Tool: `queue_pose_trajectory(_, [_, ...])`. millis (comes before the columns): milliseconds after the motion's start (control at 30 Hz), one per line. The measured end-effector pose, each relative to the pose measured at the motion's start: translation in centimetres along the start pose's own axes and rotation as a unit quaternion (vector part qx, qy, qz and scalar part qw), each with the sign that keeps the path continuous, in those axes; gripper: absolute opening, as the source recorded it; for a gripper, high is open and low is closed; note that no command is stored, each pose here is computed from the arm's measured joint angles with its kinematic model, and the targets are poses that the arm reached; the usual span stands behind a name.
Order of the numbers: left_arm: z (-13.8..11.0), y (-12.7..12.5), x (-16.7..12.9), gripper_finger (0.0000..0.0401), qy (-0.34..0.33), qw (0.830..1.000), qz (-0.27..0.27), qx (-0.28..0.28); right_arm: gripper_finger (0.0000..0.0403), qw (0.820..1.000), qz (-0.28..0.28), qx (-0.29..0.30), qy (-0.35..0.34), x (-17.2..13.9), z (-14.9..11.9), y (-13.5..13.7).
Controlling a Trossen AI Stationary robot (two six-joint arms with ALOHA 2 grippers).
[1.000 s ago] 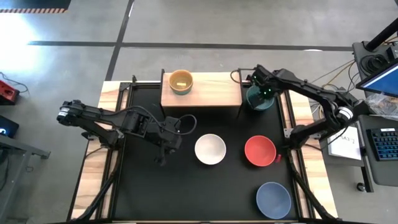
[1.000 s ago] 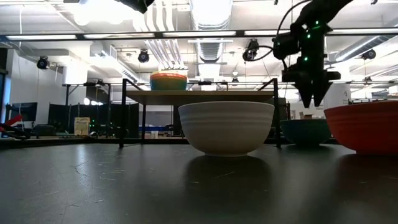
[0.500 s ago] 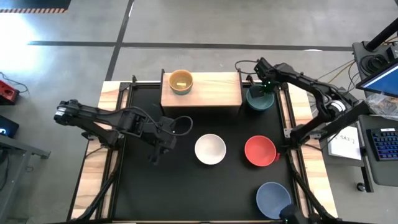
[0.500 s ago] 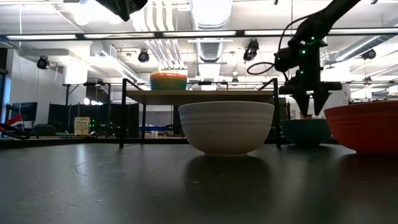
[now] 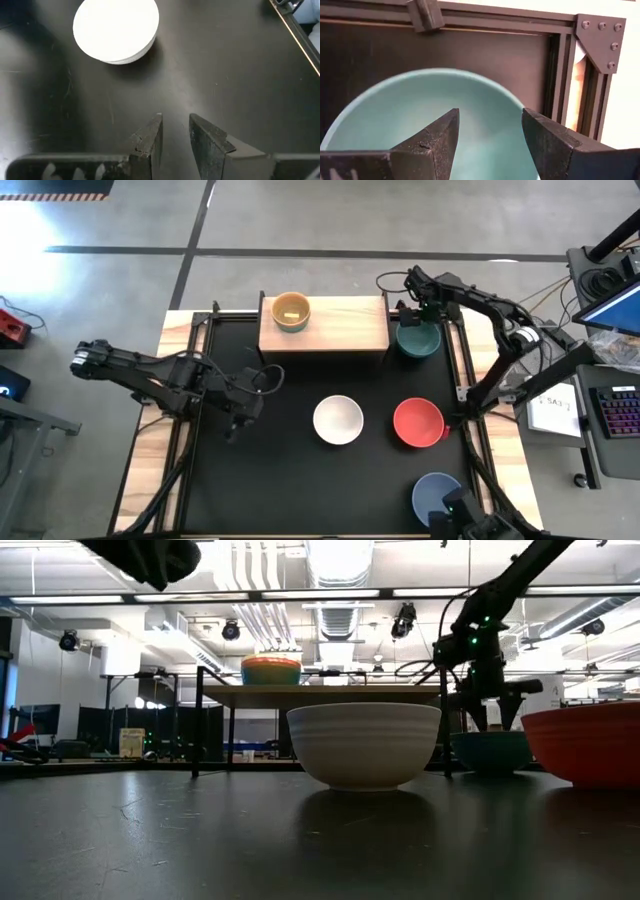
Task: Place and stack bowls onto a shelf
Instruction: Put the large green bowl on the shelf
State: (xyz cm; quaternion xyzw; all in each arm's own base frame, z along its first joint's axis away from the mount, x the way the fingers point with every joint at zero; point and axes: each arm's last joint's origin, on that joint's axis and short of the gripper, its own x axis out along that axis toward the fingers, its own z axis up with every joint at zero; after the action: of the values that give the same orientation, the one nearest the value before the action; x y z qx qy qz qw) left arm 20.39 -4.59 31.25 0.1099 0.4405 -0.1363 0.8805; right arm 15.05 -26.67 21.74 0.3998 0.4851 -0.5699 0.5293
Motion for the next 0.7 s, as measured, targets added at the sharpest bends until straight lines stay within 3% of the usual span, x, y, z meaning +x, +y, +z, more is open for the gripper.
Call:
queue_pose_trajectory(300, [-1.8, -0.3, -0.4, 0.0078, -0.027, 0.999, -0.009, -0.03, 0.0205, 0.999, -0.023, -0.019, 0.019, 1.3, 3.0, 0.5])
queue_pose_trajectory(700, [-1.5, -0.3, -0.5, 0.0078, -0.042, 0.998, -0.001, -0.039, 0.0205, 0.997, -0.021, -0.075, 0.018, 0.1, 3.4, 0.5])
